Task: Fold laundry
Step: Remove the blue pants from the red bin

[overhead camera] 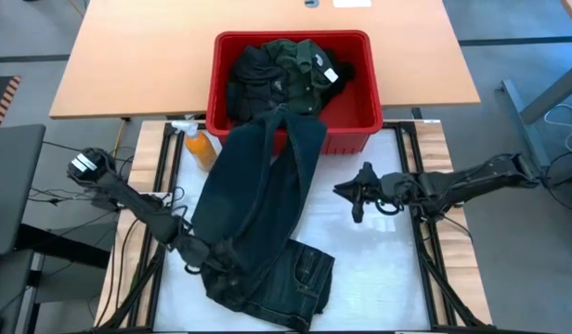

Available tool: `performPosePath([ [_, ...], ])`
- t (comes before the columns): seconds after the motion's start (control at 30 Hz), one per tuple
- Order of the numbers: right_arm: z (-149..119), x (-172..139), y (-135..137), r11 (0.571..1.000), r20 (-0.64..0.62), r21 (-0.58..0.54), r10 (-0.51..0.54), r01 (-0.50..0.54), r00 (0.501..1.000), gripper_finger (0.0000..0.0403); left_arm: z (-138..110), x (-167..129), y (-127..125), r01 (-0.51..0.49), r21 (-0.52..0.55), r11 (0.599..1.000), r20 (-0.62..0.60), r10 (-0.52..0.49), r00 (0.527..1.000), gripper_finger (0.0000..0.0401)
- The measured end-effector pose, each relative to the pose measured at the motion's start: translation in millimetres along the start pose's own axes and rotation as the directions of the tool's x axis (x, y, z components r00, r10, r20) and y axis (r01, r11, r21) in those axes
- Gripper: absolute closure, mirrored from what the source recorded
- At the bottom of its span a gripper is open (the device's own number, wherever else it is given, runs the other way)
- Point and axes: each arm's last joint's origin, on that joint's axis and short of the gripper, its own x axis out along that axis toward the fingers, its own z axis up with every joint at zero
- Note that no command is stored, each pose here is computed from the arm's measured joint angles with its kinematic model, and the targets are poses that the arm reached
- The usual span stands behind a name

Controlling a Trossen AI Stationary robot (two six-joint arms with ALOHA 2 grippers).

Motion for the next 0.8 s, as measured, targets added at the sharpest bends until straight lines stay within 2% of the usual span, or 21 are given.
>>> performPosePath([
  [0.07,-3.2,0.7,4.8,1.000,-0.016,0.009,0.020,-0.019,1.000,0.0316,13.7,-3.7,4.8,-0.022,0.110,0.994,0.052,0.016,0.998,0.0263],
  [0.13,-6.7,1.6,9.4,0.999,-0.034,0.012,0.037,-0.036,0.999,0.0316,34.6,-5.7,7.6,-0.085,0.237,0.968,0.132,0.055,0.990,0.0261],
  [0.2,-9.8,2.0,13.6,0.998,-0.049,0.017,0.053,-0.052,0.997,0.0316,60.1,-8.5,10.1,-0.215,0.340,0.915,0.211,0.149,0.966,0.0259],
  [0.27,-12.3,1.7,17.5,0.997,-0.061,0.025,0.069,-0.068,0.996,0.0316,90.6,-10.3,11.9,-0.376,0.402,0.835,0.289,0.274,0.917,0.0258],
  [0.33,-14.6,1.9,20.5,0.997,-0.071,0.021,0.080,-0.079,0.994,0.0316,124.4,-10.7,12.9,-0.484,0.511,0.710,0.335,0.354,0.873,0.0257],
  [0.4,-16.1,1.5,22.4,0.996,-0.078,0.019,0.088,-0.087,0.993,0.0316,156.6,-10.5,14.7,-0.545,0.628,0.556,0.350,0.423,0.836,0.0257],
  [0.5,-16.4,0.4,24.2,0.994,-0.078,0.042,0.099,-0.096,0.992,0.0316,196.9,-11.6,19.6,-0.588,0.738,0.330,0.360,0.544,0.758,0.0257],
  [0.6,-16.7,-0.2,25.2,0.994,-0.078,0.049,0.104,-0.100,0.991,0.0316,228.2,-14.4,31.2,-0.589,0.796,0.136,0.370,0.661,0.652,0.0257],
  [0.67,-17.4,-1.1,26.7,0.993,-0.080,0.056,0.110,-0.106,0.991,0.0316,242.1,-13.4,43.3,-0.575,0.817,0.037,0.376,0.723,0.580,0.0257],
  [0.8,-19.1,-3.2,30.6,0.990,-0.086,0.056,0.131,-0.127,0.988,0.0316,256.2,-9.6,69.9,-0.481,0.869,-0.117,0.372,0.794,0.480,0.0257],
])
